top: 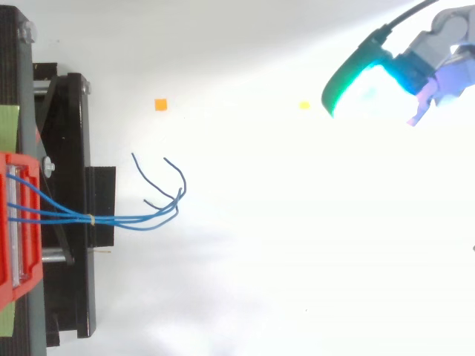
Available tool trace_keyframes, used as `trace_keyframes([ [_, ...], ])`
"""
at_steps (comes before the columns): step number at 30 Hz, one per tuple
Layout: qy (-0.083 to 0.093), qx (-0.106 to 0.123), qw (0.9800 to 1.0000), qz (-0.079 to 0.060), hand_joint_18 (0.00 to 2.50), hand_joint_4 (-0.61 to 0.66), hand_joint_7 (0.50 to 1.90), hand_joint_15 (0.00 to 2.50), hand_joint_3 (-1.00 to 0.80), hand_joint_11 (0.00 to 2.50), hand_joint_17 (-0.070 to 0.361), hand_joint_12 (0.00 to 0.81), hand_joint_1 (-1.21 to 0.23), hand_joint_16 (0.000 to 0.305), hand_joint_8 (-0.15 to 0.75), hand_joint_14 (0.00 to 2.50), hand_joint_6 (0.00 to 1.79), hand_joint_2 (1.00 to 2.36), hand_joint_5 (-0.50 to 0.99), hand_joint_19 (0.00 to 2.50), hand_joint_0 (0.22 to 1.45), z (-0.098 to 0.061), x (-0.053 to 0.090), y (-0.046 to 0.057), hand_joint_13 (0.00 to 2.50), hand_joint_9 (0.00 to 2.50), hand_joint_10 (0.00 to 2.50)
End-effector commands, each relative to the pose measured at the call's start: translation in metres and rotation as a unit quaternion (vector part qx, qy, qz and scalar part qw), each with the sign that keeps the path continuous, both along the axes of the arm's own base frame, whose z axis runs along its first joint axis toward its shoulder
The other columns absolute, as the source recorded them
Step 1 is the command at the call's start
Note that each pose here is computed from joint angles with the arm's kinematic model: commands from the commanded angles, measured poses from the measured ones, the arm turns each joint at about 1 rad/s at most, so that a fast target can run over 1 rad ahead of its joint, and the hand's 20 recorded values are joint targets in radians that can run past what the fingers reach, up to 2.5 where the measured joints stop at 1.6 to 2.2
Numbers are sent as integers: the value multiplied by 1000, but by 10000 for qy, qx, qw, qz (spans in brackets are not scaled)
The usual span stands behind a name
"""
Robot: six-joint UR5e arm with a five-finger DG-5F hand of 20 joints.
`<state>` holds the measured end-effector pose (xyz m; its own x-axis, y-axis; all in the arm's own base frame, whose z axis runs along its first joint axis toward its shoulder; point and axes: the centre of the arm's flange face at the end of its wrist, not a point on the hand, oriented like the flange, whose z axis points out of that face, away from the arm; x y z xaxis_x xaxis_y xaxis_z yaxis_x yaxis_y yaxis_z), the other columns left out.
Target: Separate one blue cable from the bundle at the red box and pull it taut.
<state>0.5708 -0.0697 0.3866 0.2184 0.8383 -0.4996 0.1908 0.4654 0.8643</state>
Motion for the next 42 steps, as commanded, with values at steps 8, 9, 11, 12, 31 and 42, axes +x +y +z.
trace_keyframes([
  [8, -58, -124, 9999, -81, 494, 44, 806, 630, -500, 671, 98, 350, -654, 43, 264, 22, 503, 1000, -194, 880, 488, -4, 6, 8, 711, 696, 19],
  [9, -66, -143, 9998, -88, 495, 45, 808, 639, -500, 671, 98, 349, -654, 43, 264, 22, 503, 1000, -194, 880, 488, -5, 8, 9, 710, 696, 21],
  [11, -34, -158, 9998, -110, 493, 46, 809, 634, -500, 660, 97, 349, -651, 43, 265, 21, 503, 1000, -193, 890, 489, -10, 10, 9, 711, 696, 21],
  [12, -27, -160, 9998, -117, 494, 47, 806, 630, -500, 671, 97, 350, -651, 43, 264, 22, 503, 1000, -193, 882, 489, -11, 10, 9, 710, 696, 21],
  [31, -151, -138, 9997, -127, 489, 47, 806, 640, -500, 658, 97, 348, -641, 43, 263, 21, 503, 1000, -189, 884, 492, -43, 33, 11, 707, 692, 21],
  [42, -216, -107, 9997, -67, 489, 48, 806, 640, -500, 660, 96, 350, -640, 43, 263, 22, 503, 1000, -188, 884, 493, -65, 46, 9, 704, 692, 19],
])
